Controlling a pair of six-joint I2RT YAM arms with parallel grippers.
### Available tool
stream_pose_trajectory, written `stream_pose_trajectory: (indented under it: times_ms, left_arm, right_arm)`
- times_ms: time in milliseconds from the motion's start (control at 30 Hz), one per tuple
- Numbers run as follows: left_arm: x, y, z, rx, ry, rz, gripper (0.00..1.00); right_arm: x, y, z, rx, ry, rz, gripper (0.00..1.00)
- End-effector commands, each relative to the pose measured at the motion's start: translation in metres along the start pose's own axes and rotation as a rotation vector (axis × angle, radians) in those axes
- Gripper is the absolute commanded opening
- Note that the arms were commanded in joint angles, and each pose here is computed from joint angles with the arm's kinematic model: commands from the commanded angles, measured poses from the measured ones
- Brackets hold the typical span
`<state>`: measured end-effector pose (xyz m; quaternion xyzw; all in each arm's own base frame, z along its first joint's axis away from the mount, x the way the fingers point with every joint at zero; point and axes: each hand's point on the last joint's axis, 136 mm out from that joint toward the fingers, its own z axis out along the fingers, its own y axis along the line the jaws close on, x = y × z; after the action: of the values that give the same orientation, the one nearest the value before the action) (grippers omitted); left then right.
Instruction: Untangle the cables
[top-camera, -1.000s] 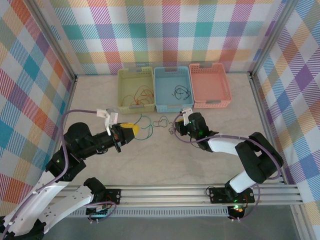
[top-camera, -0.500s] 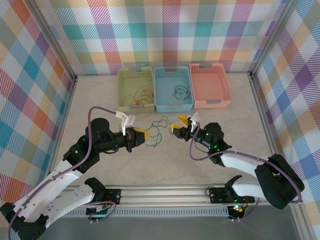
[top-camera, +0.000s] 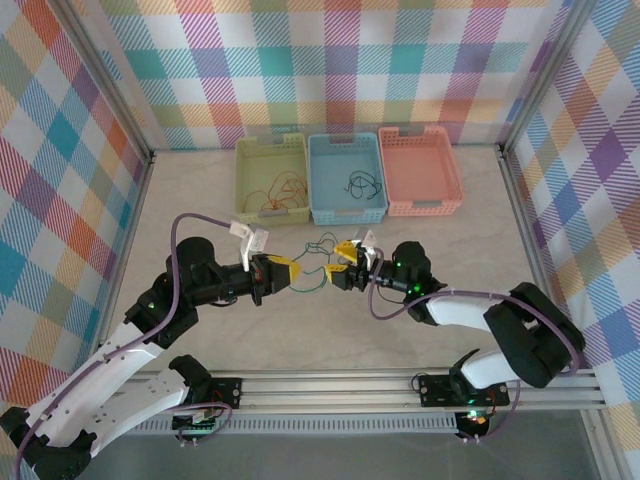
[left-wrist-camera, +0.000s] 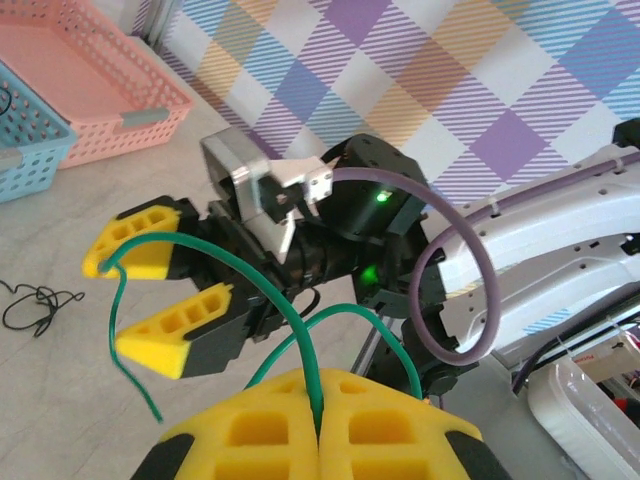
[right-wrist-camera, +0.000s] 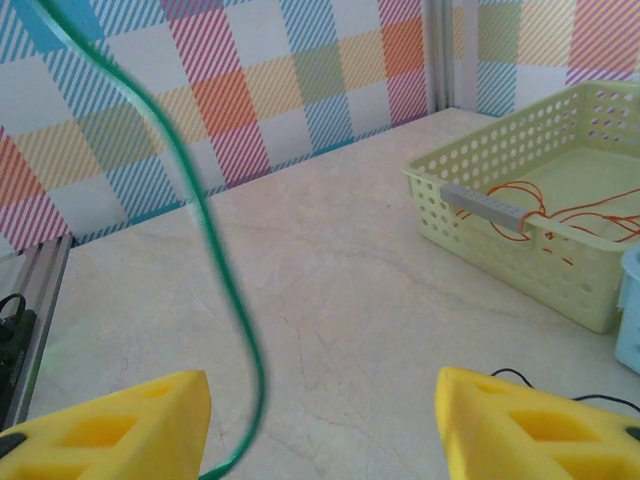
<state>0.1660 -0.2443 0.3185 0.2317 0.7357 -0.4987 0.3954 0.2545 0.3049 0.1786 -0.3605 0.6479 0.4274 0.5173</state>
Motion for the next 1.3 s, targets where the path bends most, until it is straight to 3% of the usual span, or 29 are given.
stream_pose_trajectory:
  times_ms: [0,233,400,567,733,800,867,967,1100,1167,1267]
  left_arm:
    - [-0.003,-0.012,0.000,0.060,-0.020,0.013,0.00]
    - [-0.006,-0.015,-0.001,0.076,-0.034,0.024,0.00]
    - [-0.008,-0.018,-0.005,0.075,-0.046,0.028,0.00]
    - [-0.004,-0.011,-0.010,0.024,-0.035,0.005,0.00]
    - [0.022,0.018,-0.008,-0.116,0.078,-0.084,0.00]
    - [0.036,0.036,-0.002,-0.183,0.121,-0.135,0.00]
    - [0.048,0.056,0.004,-0.255,0.146,-0.181,0.10]
    - [0.062,0.084,0.013,-0.363,0.189,-0.226,0.16]
    - [0.072,0.108,0.023,-0.438,0.187,-0.272,0.53]
    - [0.073,0.113,0.027,-0.443,0.165,-0.293,0.63]
    - [0.067,0.111,0.031,-0.405,0.100,-0.308,0.71]
  right_arm:
    - [-0.009,0.009,0.009,-0.063,-0.023,-0.007,0.62]
    - [0.003,0.004,0.021,-0.062,0.035,0.039,0.57]
    - [0.005,-0.004,0.020,-0.007,0.045,0.020,0.29]
    - [-0.003,-0.040,-0.001,0.258,0.026,-0.043,0.01]
    - [-0.016,-0.084,-0.048,0.619,-0.043,-0.082,0.00]
    - [-0.024,-0.089,-0.061,0.676,-0.077,-0.091,0.00]
    - [-0.031,-0.086,-0.066,0.678,-0.104,-0.099,0.00]
    - [-0.035,-0.082,-0.068,0.671,-0.112,-0.106,0.00]
    - [-0.031,-0.086,-0.066,0.685,-0.090,-0.100,0.00]
    - [-0.027,-0.091,-0.065,0.707,-0.066,-0.081,0.00]
    - [-0.023,-0.096,-0.065,0.724,-0.055,-0.059,0.00]
